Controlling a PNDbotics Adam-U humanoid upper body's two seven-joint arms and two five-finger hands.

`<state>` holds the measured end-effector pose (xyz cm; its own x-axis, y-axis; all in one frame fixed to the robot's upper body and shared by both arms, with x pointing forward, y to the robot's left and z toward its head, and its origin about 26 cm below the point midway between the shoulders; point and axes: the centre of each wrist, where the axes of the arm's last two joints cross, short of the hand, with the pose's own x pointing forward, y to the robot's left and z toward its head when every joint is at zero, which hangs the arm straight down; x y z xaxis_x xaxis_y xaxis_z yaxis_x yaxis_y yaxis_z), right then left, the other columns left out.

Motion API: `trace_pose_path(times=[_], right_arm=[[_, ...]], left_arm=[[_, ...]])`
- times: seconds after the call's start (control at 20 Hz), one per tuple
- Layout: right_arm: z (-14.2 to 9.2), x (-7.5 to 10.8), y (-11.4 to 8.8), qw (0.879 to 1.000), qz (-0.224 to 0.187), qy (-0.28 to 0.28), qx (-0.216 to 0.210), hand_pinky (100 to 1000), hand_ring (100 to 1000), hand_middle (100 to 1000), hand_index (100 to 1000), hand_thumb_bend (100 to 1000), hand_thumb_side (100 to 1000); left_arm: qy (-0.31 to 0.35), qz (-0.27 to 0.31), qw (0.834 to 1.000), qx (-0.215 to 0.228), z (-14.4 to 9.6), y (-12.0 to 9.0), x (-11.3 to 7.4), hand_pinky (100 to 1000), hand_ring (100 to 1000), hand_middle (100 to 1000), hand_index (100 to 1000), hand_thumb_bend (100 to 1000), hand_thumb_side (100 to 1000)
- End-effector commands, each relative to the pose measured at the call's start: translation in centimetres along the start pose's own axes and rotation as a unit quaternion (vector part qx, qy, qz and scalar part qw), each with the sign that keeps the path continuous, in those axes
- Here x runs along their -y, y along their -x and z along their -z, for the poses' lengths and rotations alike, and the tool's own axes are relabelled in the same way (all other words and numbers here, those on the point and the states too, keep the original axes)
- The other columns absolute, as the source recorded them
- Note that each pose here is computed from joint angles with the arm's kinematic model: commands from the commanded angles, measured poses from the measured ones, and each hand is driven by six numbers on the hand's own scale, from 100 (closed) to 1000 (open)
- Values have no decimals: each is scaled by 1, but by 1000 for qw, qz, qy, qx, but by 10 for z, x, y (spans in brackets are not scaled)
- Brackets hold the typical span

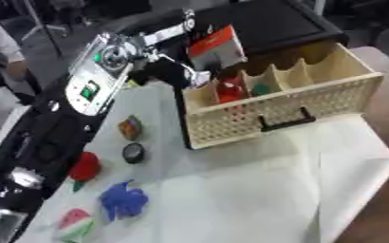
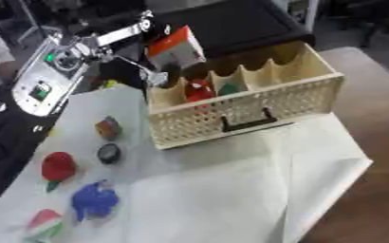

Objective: Pick up objects from table and place into drawer.

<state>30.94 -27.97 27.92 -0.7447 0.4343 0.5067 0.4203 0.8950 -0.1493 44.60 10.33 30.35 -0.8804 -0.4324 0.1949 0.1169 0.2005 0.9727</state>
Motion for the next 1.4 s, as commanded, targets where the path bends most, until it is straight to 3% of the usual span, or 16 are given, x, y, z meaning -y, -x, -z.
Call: trace_pose_path(times=[0.05,0.4,0.6,0.7,0.95,1.15,1.4], right_arm=[[6,2,-7,1000,2,5,16,296,536,518,800,100,635],[7,2,-8,1000,3,7,17,296,536,517,799,100,631],[6,2,-8,1000,1,7,16,295,536,517,799,100,625],[6,2,-7,1000,1,7,15,295,535,517,799,100,624],[6,2,-7,1000,0,7,14,295,536,517,799,100,622],[6,3,-7,1000,0,7,12,295,536,517,796,100,617],[6,2,-7,1000,0,7,11,294,536,516,797,100,613]], left_arm=[[-3,21,1000,-2,-2,-1,-9,384,475,415,655,100,247],[-2,26,999,-20,-3,6,-2,394,496,440,687,100,265],[-11,35,999,-27,-4,9,0,397,532,503,747,100,268],[-15,40,999,-24,-4,9,0,427,610,607,834,100,319],[-25,57,998,-20,-4,6,-2,520,717,735,912,100,428],[-33,66,997,-25,-4,7,-1,510,709,696,883,100,417],[-43,72,996,-24,-3,5,-4,521,724,711,890,100,416]])
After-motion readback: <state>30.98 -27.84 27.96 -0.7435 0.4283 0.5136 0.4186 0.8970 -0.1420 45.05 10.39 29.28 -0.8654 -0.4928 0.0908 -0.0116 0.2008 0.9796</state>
